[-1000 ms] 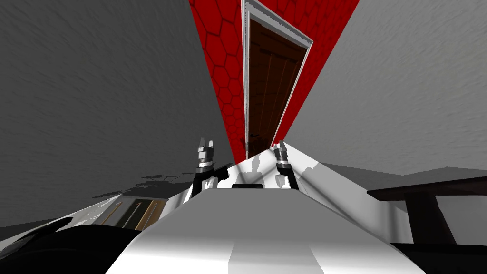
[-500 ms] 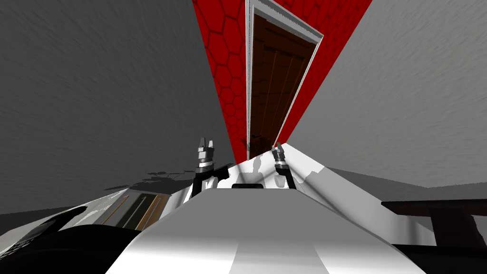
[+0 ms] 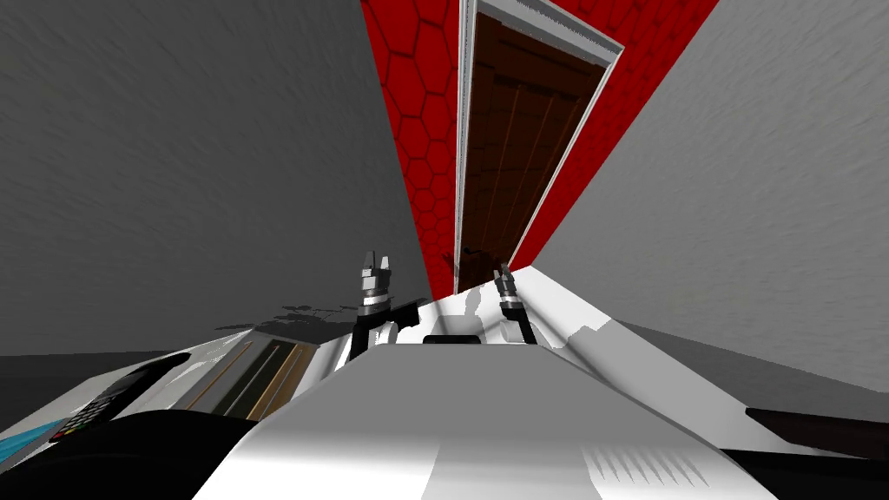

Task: Pull the door open

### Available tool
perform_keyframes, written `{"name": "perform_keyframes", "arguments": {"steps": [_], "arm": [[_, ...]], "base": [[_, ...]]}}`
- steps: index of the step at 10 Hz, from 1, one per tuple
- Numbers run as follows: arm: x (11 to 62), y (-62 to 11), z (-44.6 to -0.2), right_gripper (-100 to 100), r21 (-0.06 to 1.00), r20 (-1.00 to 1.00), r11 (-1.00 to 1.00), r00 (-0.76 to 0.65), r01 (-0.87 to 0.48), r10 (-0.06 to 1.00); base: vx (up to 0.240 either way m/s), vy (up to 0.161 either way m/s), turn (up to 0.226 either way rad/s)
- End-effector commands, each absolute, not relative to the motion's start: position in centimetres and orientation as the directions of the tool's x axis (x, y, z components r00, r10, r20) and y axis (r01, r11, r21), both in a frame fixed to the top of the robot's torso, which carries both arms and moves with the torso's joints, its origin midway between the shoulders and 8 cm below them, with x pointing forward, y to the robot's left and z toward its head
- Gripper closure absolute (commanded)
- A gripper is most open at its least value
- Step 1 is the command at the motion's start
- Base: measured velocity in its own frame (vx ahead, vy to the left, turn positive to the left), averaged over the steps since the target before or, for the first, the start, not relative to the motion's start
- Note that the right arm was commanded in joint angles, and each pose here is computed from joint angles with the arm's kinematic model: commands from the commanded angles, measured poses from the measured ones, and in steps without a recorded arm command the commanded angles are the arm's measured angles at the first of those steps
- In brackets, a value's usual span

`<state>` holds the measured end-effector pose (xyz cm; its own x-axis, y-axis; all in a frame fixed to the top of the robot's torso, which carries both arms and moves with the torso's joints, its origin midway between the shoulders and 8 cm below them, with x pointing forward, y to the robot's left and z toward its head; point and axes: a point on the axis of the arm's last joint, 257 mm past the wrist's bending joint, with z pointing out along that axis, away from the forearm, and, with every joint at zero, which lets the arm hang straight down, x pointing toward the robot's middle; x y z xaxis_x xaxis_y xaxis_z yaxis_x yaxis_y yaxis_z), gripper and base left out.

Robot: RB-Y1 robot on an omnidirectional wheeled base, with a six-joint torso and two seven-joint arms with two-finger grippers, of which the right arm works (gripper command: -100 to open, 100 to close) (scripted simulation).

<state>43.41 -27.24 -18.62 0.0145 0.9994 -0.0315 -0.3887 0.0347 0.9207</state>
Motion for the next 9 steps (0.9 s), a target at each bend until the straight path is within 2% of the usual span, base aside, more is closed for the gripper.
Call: {"name": "perform_keyframes", "arguments": {"steps": [1,9], "arm": [[43.5,-27.4,-19.9,-100,0.930,-0.028,0.030,0.012,-0.366,1.000],[44.5,-28.3,-25.2,-100,0.960,-0.008,0.005,-0.010,-0.281,1.000]], "base": [[0.050,-0.043,0.083],[0.040,-0.040,0.117]]}}
